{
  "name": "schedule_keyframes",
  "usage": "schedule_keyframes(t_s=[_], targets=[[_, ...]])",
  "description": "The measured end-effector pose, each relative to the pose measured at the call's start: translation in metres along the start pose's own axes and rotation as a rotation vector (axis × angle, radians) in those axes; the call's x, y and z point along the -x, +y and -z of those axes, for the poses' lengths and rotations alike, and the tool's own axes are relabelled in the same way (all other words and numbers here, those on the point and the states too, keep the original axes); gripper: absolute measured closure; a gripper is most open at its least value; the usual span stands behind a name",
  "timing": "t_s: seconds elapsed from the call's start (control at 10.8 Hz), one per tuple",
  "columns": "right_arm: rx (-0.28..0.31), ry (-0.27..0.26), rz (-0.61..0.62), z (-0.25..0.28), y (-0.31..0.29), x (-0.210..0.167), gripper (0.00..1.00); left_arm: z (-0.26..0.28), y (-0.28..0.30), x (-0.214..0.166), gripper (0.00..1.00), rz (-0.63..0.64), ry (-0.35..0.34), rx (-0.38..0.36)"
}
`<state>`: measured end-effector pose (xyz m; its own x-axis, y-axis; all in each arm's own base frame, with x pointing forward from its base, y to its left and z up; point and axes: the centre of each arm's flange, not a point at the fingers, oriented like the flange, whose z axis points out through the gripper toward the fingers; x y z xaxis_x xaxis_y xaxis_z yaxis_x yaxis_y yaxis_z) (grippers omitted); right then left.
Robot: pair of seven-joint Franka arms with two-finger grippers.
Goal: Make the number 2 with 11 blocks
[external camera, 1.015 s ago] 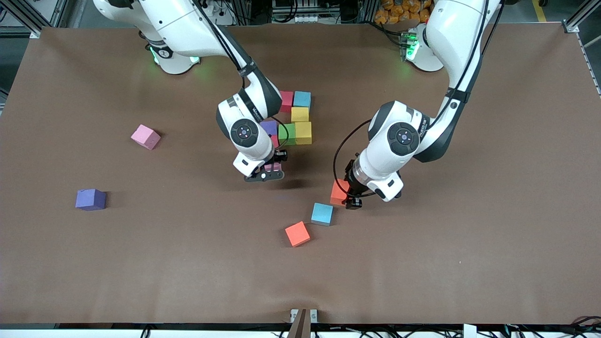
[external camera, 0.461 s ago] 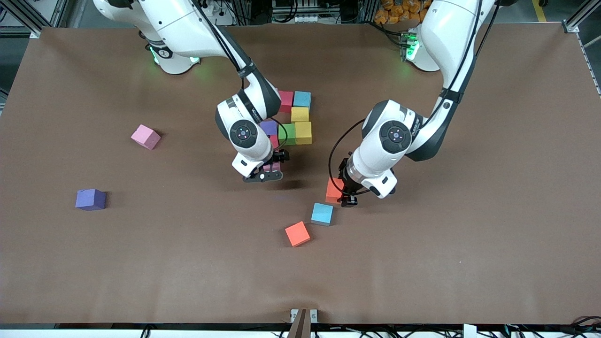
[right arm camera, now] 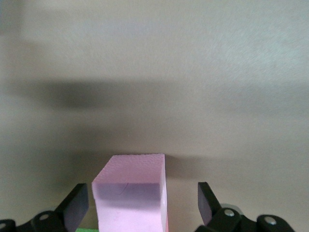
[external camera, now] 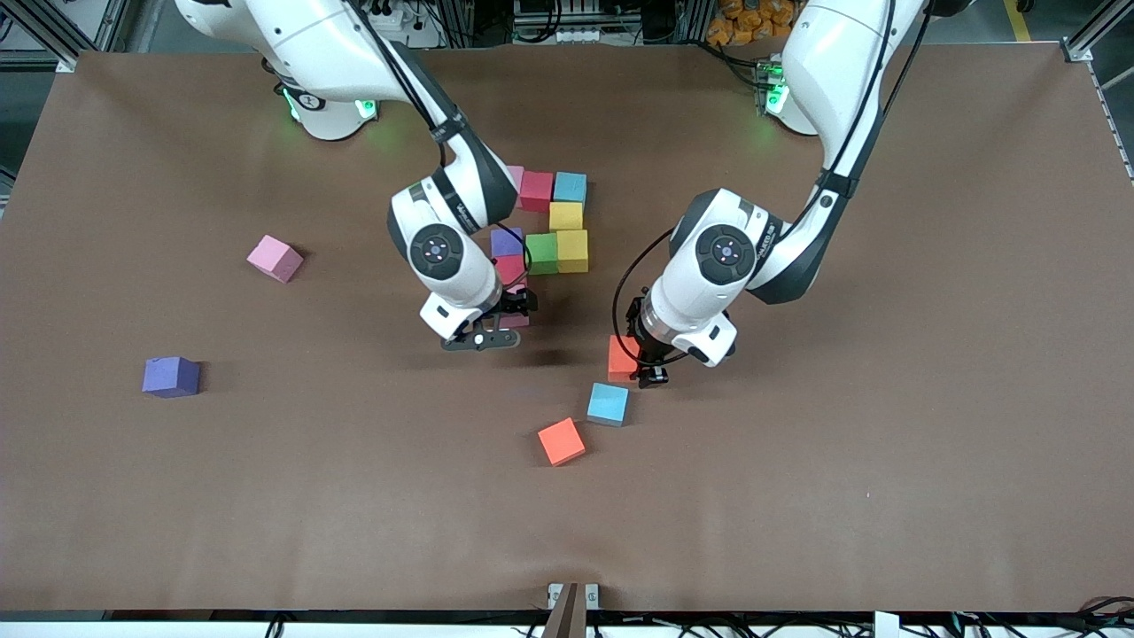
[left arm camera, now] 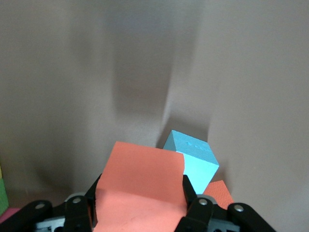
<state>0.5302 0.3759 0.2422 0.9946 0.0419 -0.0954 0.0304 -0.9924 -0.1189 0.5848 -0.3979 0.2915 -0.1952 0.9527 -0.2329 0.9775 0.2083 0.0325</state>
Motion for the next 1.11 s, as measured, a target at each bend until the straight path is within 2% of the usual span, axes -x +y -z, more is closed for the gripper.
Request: schedule_keyframes(t_s=[0.18, 0.55, 0.65, 0.83, 0.92, 1.11], targets=[[-0.018, 0.015, -0.013, 0.020, 0.007, -0.001, 0.00, -0.004, -0.013, 0.011, 0.37, 0.039, 0.010, 0.000], [-0.029, 0.022, -0.091, 0.079, 0.067, -0.007, 0.00, -0.041, -0.086, 0.057, 0.37, -0.063, 0.046, -0.045], [0.008, 0.032, -0.063, 0.098, 0.086, -0.011, 0.00, -0.051, -0.100, 0.065, 0.37, -0.092, 0.053, -0.046], [0.125, 0.071, 0.014, 0.131, 0.120, -0.018, 0.00, -0.067, -0.122, 0.078, 0.37, -0.133, 0.037, -0.037], [0.143, 0.086, 0.010, 0.144, 0.134, -0.022, 0.00, -0.072, -0.129, 0.082, 0.37, -0.144, 0.028, -0.033], [0.138, 0.131, -0.025, 0.175, 0.162, -0.030, 0.00, -0.077, -0.132, 0.083, 0.37, -0.123, 0.021, -0.028]])
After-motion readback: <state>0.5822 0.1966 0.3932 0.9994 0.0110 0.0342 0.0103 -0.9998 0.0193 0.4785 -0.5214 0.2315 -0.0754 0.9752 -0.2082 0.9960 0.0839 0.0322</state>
